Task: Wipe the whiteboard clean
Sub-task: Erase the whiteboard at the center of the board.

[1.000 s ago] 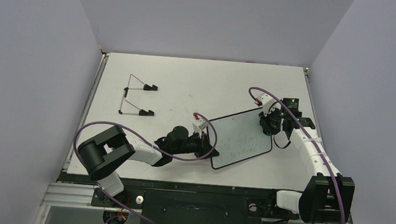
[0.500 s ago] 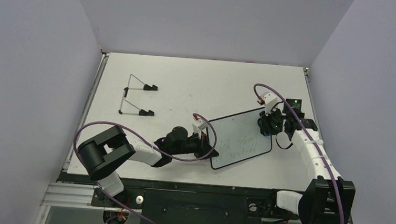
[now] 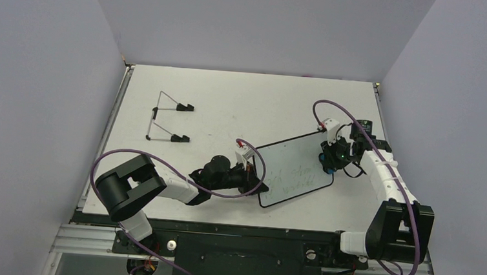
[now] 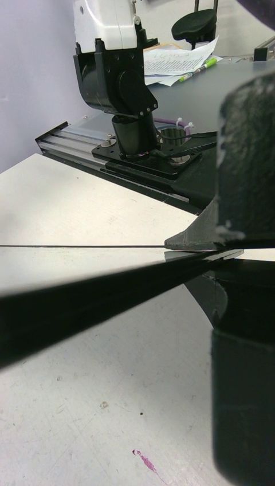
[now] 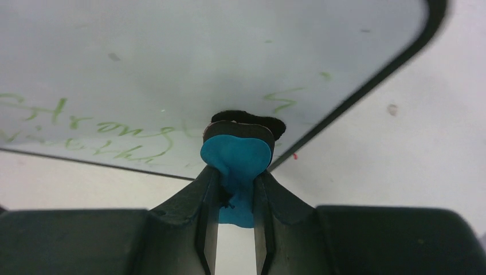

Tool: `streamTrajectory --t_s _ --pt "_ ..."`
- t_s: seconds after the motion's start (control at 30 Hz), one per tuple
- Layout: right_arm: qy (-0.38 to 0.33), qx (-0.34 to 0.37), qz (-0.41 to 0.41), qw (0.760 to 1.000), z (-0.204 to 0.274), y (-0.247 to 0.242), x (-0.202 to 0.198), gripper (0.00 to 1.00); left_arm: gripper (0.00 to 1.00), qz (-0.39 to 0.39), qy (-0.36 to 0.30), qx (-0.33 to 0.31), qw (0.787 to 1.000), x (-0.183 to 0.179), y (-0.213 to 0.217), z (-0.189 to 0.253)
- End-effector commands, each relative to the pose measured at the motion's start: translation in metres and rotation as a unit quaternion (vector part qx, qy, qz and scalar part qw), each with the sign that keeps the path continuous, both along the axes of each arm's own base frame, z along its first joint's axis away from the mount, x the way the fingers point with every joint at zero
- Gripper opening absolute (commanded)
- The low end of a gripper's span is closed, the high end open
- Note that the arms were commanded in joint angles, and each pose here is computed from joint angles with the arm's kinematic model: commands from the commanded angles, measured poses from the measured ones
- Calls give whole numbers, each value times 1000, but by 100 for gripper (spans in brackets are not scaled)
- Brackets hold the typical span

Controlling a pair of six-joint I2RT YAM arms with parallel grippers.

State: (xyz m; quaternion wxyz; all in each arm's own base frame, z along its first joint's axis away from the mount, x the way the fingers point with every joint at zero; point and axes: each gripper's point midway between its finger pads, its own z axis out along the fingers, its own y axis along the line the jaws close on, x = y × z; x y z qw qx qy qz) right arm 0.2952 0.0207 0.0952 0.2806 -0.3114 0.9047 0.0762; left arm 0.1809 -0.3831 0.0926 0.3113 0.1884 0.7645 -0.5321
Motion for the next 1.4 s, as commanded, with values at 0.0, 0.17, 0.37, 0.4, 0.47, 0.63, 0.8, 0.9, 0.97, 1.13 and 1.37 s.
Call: streamTrajectory --t_s 0.0,0.17,0.37,0.4,0.47,0.63,0.8,0.9,0.97,1.13,1.37 --pt "-4 66 99 993 20 34 -16 0 0 -24 -58 -45 997 -1 -8 30" --pt "-89 68 -40 993 43 15 26 0 0 -25 -57 -46 997 -1 -9 31" --pt "-154 27 -179 971 51 -25 47 0 0 -25 -58 -47 997 -1 -10 32" --pt "-145 17 -182 972 46 -29 46 0 0 -25 -57 -47 997 -1 -10 32" --pt "-118 4 -165 979 37 -29 42 0 0 -26 -57 -47 997 -1 -10 32" --pt "-46 22 -53 997 23 -4 22 0 0 -26 -59 -46 997 -1 -10 32" --pt "-35 69 59 995 29 29 0 0 0 -27 -58 -45 997 -1 -11 31" --pt "-69 79 33 994 40 29 10 0 0 -28 -58 -45 997 -1 -11 31" --pt "-103 67 -42 991 47 14 27 0 0 -28 -58 -44 997 -1 -11 31" --pt "-147 14 -199 969 49 -33 47 0 0 -28 -58 -45 997 -1 -11 31" --pt "-42 19 -65 997 19 -6 20 0 0 -27 -57 -45 997 -1 -10 30"
